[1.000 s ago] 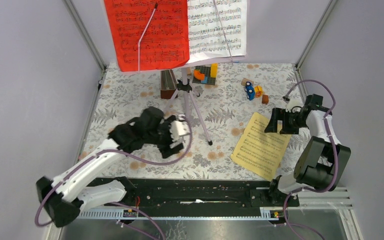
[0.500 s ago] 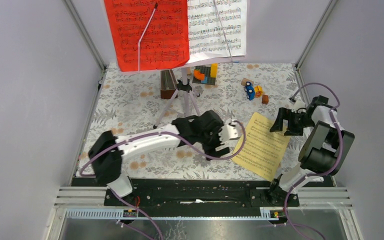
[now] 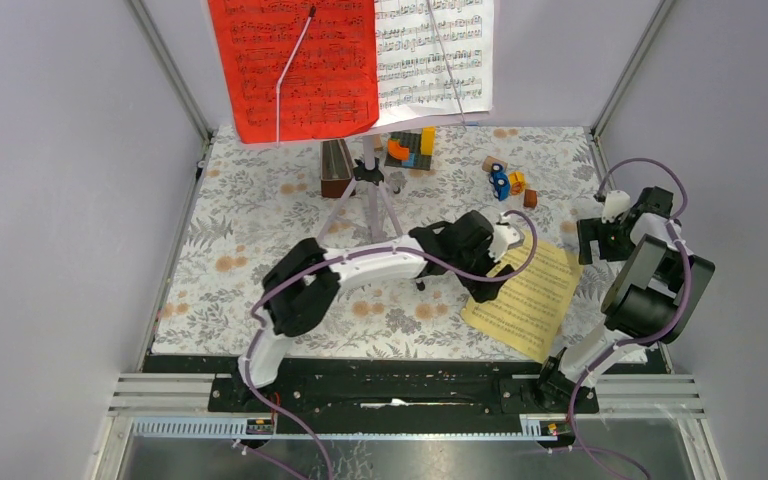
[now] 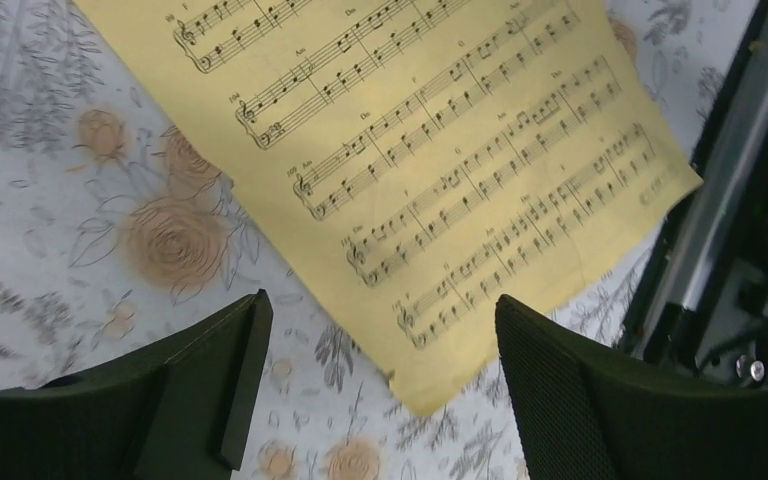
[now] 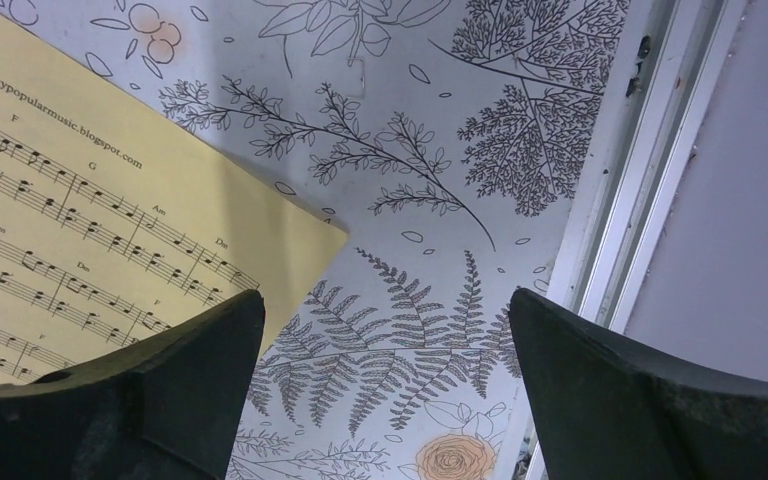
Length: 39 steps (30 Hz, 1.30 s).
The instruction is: Set up the instrument practice props
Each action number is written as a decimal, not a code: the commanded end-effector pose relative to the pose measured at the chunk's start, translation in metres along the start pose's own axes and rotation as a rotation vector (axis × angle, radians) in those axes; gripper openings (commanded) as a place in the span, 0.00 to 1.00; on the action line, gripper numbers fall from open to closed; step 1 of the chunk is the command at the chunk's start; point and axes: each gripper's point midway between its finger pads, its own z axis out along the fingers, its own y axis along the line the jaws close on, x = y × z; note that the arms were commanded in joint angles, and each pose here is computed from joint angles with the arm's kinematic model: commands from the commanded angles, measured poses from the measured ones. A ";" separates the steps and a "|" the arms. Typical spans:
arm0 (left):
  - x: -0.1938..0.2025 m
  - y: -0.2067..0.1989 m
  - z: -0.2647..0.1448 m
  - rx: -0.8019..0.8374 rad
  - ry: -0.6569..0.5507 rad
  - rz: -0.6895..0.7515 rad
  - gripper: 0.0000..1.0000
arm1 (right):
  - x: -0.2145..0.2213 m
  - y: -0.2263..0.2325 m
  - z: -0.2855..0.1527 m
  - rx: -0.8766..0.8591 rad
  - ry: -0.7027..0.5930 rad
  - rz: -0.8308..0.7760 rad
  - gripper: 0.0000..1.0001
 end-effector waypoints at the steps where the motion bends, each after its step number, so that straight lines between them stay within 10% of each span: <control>1: -0.026 0.011 0.025 0.013 -0.064 -0.118 0.85 | 0.000 0.009 0.006 -0.052 -0.018 -0.013 0.99; 13: 0.007 0.045 0.065 -0.061 0.004 -0.226 0.79 | 0.013 0.056 0.017 -0.292 0.000 0.058 0.93; 27: 0.057 0.025 0.078 0.003 0.070 -0.323 0.48 | 0.008 0.093 0.015 -0.523 -0.002 0.154 0.74; 39: 0.057 0.038 0.071 -0.039 0.051 -0.329 0.43 | 0.000 0.102 0.007 -0.612 -0.007 0.158 0.32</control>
